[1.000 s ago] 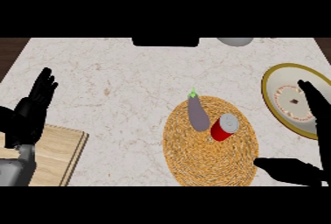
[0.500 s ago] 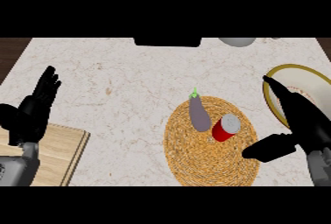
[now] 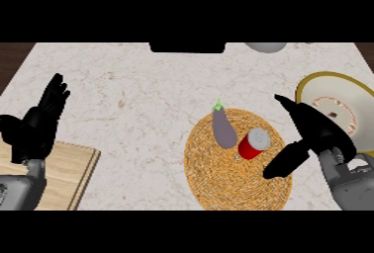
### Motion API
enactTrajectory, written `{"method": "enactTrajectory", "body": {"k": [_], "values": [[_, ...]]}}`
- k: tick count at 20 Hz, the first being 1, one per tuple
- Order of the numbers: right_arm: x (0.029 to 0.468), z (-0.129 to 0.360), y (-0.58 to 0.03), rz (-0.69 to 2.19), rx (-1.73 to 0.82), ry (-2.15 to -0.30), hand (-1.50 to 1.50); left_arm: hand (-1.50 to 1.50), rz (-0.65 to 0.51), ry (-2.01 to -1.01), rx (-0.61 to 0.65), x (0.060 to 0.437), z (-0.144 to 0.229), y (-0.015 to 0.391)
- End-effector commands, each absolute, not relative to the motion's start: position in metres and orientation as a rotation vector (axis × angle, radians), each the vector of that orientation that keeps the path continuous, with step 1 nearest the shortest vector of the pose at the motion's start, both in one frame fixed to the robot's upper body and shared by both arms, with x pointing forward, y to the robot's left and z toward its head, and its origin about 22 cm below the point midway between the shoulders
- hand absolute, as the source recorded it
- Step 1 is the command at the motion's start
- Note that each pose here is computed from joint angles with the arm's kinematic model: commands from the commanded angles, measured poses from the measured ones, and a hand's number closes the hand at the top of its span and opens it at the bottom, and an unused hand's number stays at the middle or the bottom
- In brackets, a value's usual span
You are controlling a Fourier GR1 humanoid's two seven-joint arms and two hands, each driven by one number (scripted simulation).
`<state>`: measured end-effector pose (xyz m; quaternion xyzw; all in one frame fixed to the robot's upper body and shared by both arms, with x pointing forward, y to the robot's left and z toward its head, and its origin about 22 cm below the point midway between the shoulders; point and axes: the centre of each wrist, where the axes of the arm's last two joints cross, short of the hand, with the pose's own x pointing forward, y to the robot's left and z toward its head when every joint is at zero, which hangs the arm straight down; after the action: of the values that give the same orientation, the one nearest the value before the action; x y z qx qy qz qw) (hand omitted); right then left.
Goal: Pick the can from the placemat and place it in the bowl
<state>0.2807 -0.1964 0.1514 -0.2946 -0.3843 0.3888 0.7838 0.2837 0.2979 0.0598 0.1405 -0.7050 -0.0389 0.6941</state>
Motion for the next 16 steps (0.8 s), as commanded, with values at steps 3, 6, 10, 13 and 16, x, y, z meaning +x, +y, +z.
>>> {"method": "enactTrajectory", "body": {"k": [3, 6, 10, 13, 16], "values": [[0.294, 0.159, -0.174, 0.892, -0.844, -0.672, -1.5, 0.0, -0.065, -1.56, 0.328, 0.277, 0.045, 0.307], [0.298, 0.142, -0.188, 0.898, -0.883, -0.671, -1.5, 0.0, -0.083, -1.566, 0.328, 0.279, 0.065, 0.312], [0.282, 0.115, -0.163, 0.904, -0.836, -0.669, -1.5, 0.0, -0.06, -1.568, 0.328, 0.279, 0.054, 0.291], [0.281, 0.105, -0.161, 0.898, -0.793, -0.628, -1.5, 0.0, -0.073, -1.572, 0.34, 0.266, 0.052, 0.322], [0.285, 0.105, -0.161, 0.905, -0.777, -0.624, -1.5, 0.0, -0.07, -1.564, 0.323, 0.272, 0.061, 0.299]]}}
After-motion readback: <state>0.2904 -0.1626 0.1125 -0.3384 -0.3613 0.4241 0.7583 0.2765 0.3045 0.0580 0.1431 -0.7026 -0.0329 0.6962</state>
